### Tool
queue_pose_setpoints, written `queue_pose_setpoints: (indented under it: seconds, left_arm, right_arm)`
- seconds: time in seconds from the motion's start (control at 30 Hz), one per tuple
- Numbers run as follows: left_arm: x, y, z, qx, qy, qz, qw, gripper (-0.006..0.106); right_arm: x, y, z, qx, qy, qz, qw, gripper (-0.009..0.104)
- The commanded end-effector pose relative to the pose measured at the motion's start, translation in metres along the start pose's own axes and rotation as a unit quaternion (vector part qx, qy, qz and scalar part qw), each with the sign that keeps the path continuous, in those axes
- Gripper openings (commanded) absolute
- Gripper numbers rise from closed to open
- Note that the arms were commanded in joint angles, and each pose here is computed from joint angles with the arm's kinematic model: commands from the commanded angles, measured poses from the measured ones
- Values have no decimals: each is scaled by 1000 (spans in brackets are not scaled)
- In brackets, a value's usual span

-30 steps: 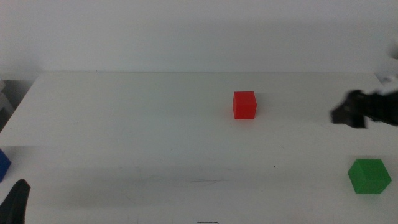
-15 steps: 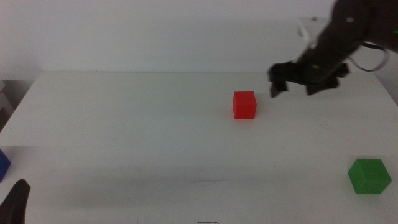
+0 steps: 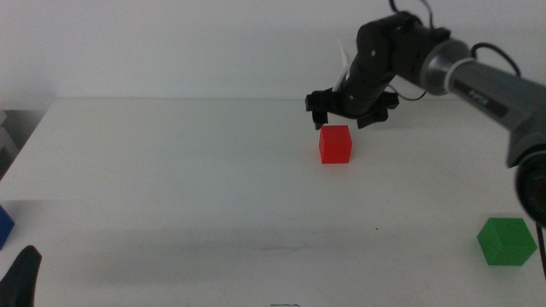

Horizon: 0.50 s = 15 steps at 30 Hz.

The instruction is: Stack red cubes first, then green, then blue cubes in a specific spot.

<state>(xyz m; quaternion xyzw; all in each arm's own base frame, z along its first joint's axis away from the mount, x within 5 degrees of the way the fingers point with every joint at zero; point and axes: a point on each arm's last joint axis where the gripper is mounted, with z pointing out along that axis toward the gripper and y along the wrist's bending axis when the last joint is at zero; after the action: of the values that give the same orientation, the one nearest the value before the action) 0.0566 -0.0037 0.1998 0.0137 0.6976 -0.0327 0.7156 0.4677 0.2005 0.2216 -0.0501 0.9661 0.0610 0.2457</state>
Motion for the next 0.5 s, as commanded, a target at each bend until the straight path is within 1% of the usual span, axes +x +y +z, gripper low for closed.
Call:
queue_pose_setpoints:
  seconds: [0.0, 0.17, 0.23, 0.27, 0.3, 0.37, 0.43, 0.47]
  left_arm:
    - [-10, 0, -2, 3, -52, -8, 999, 92]
    - [-10, 0, -2, 3, -52, -8, 999, 92]
    - [-10, 0, -2, 3, -52, -8, 999, 92]
    - [-10, 0, -2, 3, -52, -8, 999, 92]
    - [-10, 0, -2, 3, -52, -8, 999, 92]
    - [-10, 0, -2, 3, -52, -8, 999, 92]
    - [-10, 0, -2, 3, -52, -8, 999, 92]
    - [-10, 0, -2, 3, -52, -8, 999, 92]
  right_arm:
    - [-21, 4, -28, -11, -60, 3, 998, 72]
    - [-16, 4, -2, -5, -42, 13, 999, 72]
    - [-15, 3, 4, -3, -37, 12, 999, 68]
    - [-14, 3, 5, -3, -37, 14, 999, 63]
    - [-14, 3, 6, -3, -35, 18, 999, 56]
    - [-13, 3, 6, -1, -31, 18, 999, 35]
    - [-12, 2, 4, 4, -23, 12, 1000, 5]
    - [-12, 2, 3, 5, -20, 9, 1000, -2]
